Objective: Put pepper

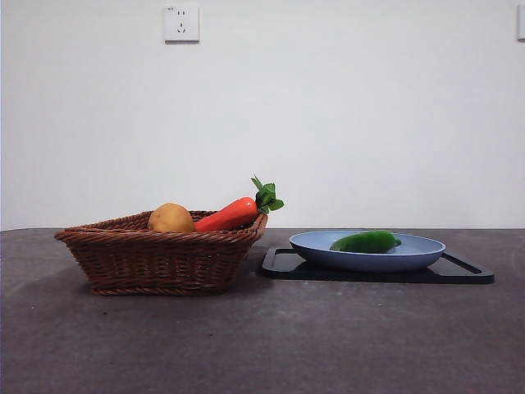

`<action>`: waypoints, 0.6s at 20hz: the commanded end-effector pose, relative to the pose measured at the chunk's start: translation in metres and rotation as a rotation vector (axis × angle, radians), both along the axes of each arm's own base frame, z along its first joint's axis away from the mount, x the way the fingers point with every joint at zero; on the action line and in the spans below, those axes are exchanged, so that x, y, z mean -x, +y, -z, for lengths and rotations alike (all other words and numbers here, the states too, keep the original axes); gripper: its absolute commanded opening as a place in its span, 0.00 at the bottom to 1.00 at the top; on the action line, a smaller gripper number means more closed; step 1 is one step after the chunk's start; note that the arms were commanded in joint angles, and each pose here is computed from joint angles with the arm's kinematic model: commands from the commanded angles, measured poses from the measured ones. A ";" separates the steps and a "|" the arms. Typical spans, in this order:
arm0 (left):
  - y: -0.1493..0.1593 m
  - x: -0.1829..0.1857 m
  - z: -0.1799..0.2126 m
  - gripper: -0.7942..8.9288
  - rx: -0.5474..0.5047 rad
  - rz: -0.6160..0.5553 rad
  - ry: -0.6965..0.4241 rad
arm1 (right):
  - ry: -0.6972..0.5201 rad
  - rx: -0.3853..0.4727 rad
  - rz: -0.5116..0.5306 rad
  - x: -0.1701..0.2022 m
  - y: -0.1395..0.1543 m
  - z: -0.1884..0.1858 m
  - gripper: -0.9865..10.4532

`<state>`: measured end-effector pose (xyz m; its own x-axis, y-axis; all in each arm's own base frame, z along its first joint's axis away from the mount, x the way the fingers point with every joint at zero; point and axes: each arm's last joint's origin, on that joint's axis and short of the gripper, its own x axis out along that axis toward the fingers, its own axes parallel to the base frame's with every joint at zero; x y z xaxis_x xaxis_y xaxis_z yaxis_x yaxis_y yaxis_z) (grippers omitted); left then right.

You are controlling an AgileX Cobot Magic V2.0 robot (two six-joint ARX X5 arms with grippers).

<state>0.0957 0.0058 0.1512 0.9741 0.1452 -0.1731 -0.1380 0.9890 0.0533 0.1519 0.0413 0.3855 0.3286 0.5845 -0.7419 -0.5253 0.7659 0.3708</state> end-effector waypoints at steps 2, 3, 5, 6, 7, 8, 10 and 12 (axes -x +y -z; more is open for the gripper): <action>0.000 0.000 0.003 0.09 0.006 -0.007 0.001 | -0.007 0.003 -0.010 0.000 0.000 -0.004 0.09; 0.000 0.000 0.003 0.09 0.006 -0.007 0.001 | -0.007 0.003 -0.010 0.000 0.000 -0.004 0.09; 0.000 0.000 0.003 0.09 0.006 -0.007 0.001 | -0.006 0.003 -0.010 0.000 0.000 -0.004 0.09; 0.000 0.000 0.003 0.09 0.006 -0.007 0.001 | -0.022 0.007 -0.020 -0.001 0.000 -0.004 0.09; 0.000 0.000 0.003 0.09 0.006 -0.007 0.000 | -0.055 0.007 -0.013 -0.001 -0.002 -0.006 0.09; 0.000 -0.001 0.003 0.09 0.006 -0.007 -0.001 | -0.127 -0.001 0.001 -0.001 -0.005 -0.011 0.09; 0.000 -0.001 0.002 0.09 0.006 -0.007 -0.009 | -0.335 -0.039 0.033 -0.001 -0.009 -0.024 0.09; 0.000 -0.001 0.001 0.09 0.005 -0.007 -0.020 | -0.516 -0.088 0.059 0.006 -0.013 -0.028 0.09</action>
